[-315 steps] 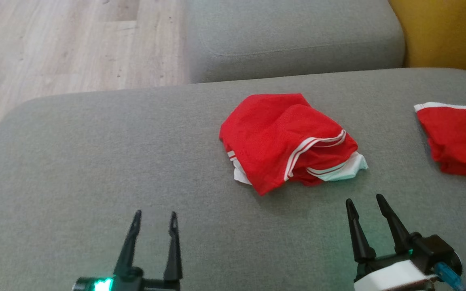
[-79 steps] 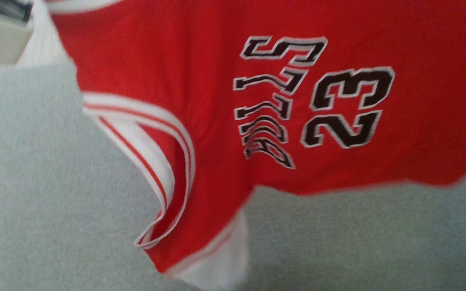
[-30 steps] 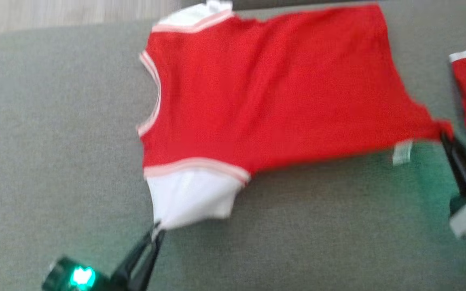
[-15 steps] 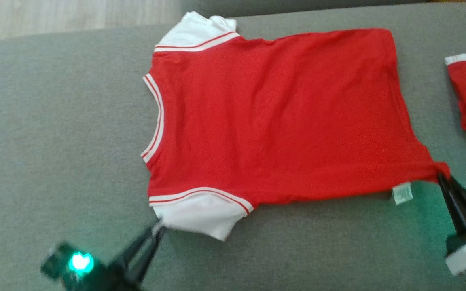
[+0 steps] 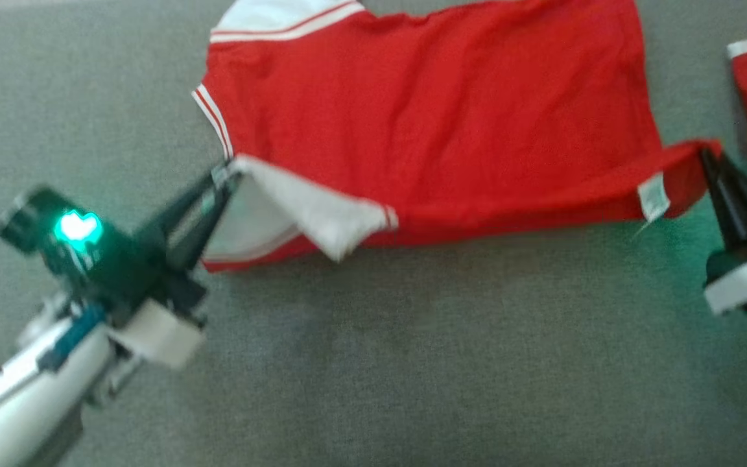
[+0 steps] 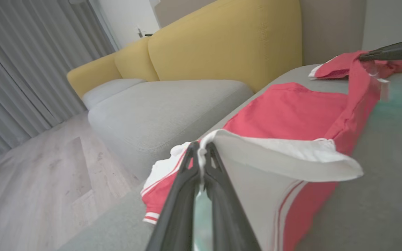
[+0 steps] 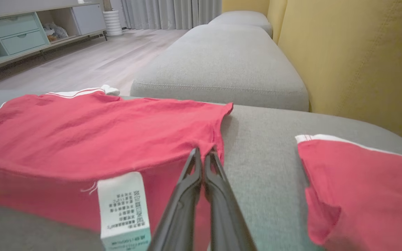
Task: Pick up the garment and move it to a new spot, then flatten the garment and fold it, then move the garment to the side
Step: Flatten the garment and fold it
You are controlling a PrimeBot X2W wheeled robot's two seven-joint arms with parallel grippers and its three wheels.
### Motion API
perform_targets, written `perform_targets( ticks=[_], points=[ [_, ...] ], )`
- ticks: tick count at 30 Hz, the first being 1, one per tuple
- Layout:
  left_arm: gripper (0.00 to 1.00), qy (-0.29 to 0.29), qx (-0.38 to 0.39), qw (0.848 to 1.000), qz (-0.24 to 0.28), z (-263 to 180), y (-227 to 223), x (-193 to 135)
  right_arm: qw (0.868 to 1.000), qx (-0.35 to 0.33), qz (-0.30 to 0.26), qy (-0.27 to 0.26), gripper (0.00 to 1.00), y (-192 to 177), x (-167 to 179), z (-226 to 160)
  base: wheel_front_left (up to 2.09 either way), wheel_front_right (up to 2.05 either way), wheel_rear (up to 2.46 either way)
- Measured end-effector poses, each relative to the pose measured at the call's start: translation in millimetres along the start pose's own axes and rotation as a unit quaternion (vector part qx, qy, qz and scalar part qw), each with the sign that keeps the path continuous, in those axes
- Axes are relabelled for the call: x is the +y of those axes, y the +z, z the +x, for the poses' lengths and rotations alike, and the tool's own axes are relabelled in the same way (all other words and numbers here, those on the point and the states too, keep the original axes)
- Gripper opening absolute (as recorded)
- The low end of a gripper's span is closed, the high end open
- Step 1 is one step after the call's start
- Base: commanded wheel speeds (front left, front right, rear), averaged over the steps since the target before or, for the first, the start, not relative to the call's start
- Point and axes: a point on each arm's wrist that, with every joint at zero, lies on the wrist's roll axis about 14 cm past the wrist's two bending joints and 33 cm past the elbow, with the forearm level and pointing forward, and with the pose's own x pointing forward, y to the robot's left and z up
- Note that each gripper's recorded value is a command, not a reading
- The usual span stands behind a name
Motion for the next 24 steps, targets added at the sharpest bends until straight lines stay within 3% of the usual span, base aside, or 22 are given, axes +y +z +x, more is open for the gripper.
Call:
perform_targets(
  ticks=[7,8,9,10,11,12,18,24],
  points=[
    [0.0,0.017,0.014,0.999,0.047,37,-9,36,1.0,-0.001,-0.017,0.005,0.0,4,-9,40,0.0,0.0,0.0],
    [0.0,0.016,0.015,0.999,0.047,42,-10,37,1.0,0.0,-0.018,0.008,0.04,4,-8,44,0.0,0.0,0.0],
    [0.0,0.015,0.016,0.999,0.046,46,-12,37,1.0,0.003,-0.02,0.009,0.18,3,-9,48,0.0,0.0,0.0],
    [0.11,0.015,0.018,0.999,0.041,49,-15,37,1.0,0.006,-0.021,0.011,0.46,1,-8,51,0.0,0.0,0.0],
    [0.11,0.014,0.023,0.999,0.035,52,-19,36,1.0,0.01,-0.022,0.012,0.46,-1,-8,54,0.0,0.0,0.0],
    [1.0,0.016,0.027,0.999,0.029,54,-23,35,1.0,0.013,-0.023,0.012,1.0,-3,-9,56,0.0,0.0,0.0],
    [1.0,0.063,0.034,0.997,0.008,51,-34,39,1.0,0.014,-0.016,0.002,1.0,-5,-11,59,0.0,0.0,0.0],
    [1.0,0.114,0.083,0.984,-0.108,15,-72,1,1.0,-0.018,-0.001,-0.014,1.0,10,-8,50,0.0,0.0,0.0]
  ],
)
